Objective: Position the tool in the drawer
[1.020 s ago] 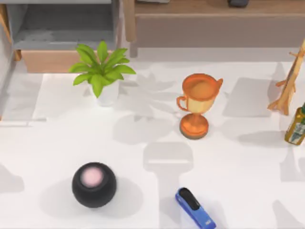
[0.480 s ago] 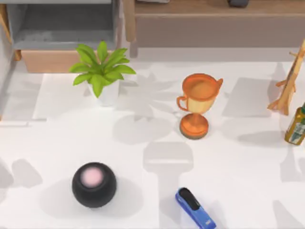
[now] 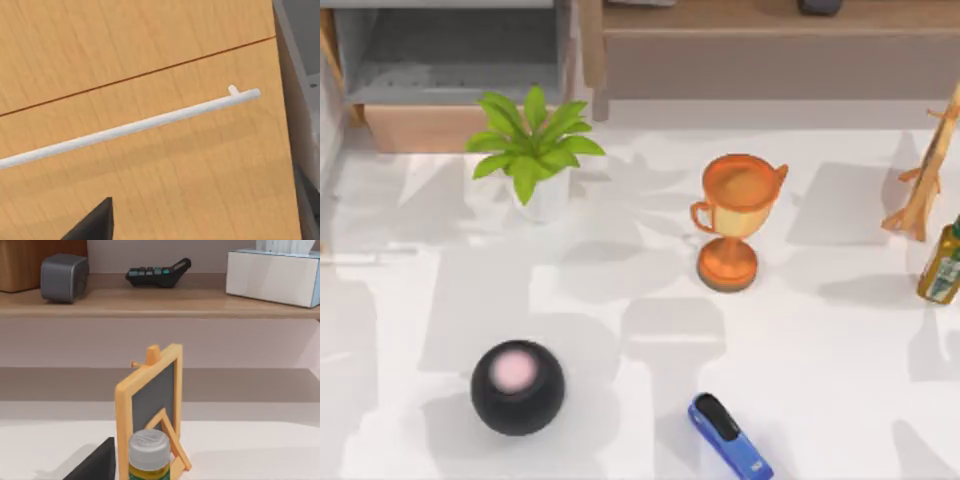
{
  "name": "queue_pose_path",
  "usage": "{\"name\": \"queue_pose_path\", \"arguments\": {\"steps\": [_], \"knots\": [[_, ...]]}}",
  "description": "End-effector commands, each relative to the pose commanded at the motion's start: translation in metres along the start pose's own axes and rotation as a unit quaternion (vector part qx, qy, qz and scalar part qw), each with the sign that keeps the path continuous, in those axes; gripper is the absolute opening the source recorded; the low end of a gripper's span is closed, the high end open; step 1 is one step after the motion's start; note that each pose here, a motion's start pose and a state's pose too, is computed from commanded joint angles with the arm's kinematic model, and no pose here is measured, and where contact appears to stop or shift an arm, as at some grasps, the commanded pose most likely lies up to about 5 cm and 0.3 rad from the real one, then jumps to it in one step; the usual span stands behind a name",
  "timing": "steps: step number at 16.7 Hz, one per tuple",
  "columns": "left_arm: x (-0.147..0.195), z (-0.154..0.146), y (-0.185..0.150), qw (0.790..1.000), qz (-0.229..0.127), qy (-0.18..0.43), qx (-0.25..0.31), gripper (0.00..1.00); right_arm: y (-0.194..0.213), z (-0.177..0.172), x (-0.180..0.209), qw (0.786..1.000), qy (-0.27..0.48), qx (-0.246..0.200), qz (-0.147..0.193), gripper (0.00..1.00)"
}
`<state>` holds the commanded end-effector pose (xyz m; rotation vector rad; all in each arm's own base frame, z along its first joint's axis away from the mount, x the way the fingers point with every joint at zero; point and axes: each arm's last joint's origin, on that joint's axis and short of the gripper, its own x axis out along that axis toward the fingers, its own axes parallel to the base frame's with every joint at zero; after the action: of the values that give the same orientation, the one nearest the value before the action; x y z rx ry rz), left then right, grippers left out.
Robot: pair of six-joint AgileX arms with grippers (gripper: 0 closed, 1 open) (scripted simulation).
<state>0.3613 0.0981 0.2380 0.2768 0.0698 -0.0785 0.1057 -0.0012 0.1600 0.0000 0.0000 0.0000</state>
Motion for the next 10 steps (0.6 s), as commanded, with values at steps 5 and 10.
{"name": "queue_pose_path", "arguments": {"steps": [5,10], "knots": [[0.040,0.059,-0.131,0.938,-0.120,0.151,-0.288,1.00,0.000,0.000,0.000,1.000,0.000,0.000,0.000,1.00],[0.010,0.098,-0.283,0.810,-0.128,0.374,-0.433,1.00,0.000,0.000,0.000,1.000,0.000,0.000,0.000,1.00]]}}
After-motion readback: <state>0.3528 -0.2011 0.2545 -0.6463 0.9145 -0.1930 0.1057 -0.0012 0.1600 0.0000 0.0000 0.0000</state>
